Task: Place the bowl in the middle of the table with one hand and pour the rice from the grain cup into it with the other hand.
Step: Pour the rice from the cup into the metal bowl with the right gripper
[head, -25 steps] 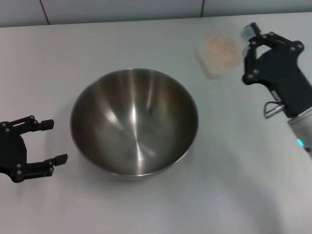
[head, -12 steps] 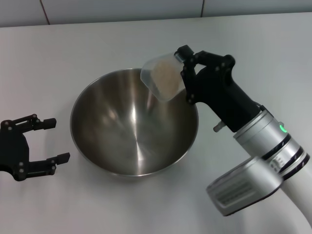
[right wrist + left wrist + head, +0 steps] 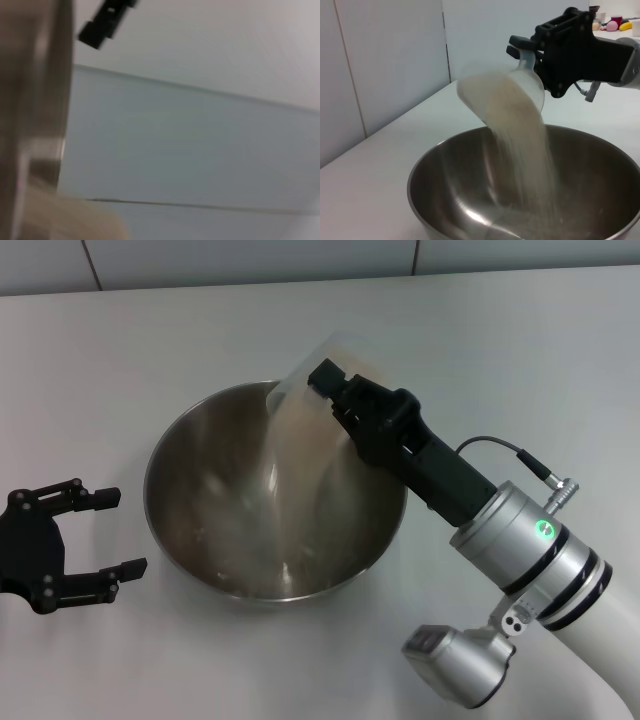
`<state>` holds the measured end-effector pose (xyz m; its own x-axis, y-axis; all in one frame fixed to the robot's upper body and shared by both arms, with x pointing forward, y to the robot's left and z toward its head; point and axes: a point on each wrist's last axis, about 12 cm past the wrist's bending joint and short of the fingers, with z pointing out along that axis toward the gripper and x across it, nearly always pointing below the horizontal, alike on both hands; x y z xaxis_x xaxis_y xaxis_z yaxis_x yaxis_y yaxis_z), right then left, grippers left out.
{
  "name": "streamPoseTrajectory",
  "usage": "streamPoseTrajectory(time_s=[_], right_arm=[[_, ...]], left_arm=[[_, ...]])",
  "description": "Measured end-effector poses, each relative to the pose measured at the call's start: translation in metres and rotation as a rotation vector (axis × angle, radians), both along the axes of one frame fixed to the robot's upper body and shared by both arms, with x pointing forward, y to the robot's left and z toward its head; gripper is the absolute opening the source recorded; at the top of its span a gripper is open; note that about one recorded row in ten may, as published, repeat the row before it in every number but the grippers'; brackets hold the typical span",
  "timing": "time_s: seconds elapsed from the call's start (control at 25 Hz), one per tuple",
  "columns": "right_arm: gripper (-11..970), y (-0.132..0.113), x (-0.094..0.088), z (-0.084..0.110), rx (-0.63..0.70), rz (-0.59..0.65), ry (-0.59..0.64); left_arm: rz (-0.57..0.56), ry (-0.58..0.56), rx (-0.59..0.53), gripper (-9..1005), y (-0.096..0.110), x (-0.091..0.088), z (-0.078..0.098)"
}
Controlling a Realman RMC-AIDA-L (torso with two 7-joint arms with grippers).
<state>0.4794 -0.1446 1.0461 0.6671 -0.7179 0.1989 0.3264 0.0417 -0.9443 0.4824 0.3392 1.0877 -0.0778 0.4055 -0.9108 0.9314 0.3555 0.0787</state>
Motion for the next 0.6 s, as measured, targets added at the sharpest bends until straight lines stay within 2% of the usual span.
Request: streamPoseTrajectory(time_s=[0.4,0.6], right_arm=[[15,0.008,0.0,-0.004,-0.222,-0.069,-0.157],[15,0.016,-0.004,-0.006,-0.37,-0.094,-0.277]], left_arm=[[0.002,0.0,0.0,815,0.0,0.001,0.001],[-0.002,-0.003,0.001,815,-0.001,0.003,0.002]])
